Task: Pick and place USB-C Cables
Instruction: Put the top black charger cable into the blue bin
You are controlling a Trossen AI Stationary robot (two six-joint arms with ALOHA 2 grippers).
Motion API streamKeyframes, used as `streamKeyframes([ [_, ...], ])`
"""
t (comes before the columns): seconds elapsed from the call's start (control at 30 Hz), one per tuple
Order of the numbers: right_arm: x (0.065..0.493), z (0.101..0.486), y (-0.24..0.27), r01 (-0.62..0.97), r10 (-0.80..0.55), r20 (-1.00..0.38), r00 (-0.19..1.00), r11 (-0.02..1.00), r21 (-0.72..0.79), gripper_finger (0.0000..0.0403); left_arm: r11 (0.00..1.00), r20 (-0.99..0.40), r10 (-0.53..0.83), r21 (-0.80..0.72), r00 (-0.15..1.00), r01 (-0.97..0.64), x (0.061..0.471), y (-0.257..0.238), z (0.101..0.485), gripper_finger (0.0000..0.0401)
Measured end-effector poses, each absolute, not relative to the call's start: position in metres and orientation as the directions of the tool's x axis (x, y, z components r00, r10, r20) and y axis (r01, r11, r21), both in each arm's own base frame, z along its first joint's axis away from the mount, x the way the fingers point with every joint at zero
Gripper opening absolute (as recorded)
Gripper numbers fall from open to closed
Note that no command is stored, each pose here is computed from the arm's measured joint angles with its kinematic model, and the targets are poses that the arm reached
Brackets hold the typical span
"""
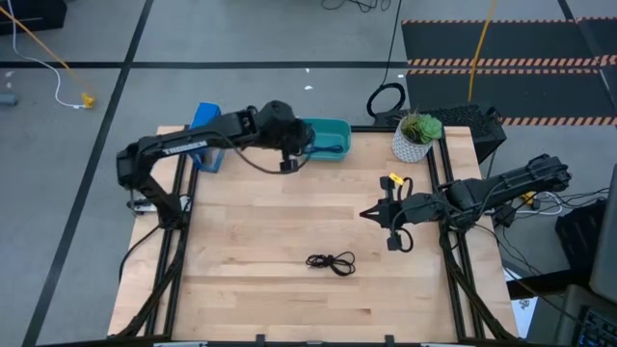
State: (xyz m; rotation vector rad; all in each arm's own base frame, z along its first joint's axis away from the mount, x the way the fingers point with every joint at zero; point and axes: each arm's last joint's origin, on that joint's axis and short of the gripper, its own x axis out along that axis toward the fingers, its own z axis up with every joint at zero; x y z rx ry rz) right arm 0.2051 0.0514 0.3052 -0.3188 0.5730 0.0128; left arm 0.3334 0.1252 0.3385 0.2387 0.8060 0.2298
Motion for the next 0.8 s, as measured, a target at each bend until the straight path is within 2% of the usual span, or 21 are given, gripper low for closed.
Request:
streamKeyframes([
  [0.33, 0.205, 0.306, 0.052, -0.097, -0.074, -0.526, 0.847, 0.952, -0.290, 0.0000, 0.951, -0.650, 0.292, 0.278, 0.702, -0.138, 0.372, 0.170, 0.289, 0.0042],
  [0.8, 0.205, 0.305, 0.051, -0.105, -0.077, -0.538, 0.839, 0.948, -0.299, 0.0000, 0.955, -0.788, 0.296, 0.223, 0.539, -0.198, 0.380, 0.231, 0.193, 0.0042],
])
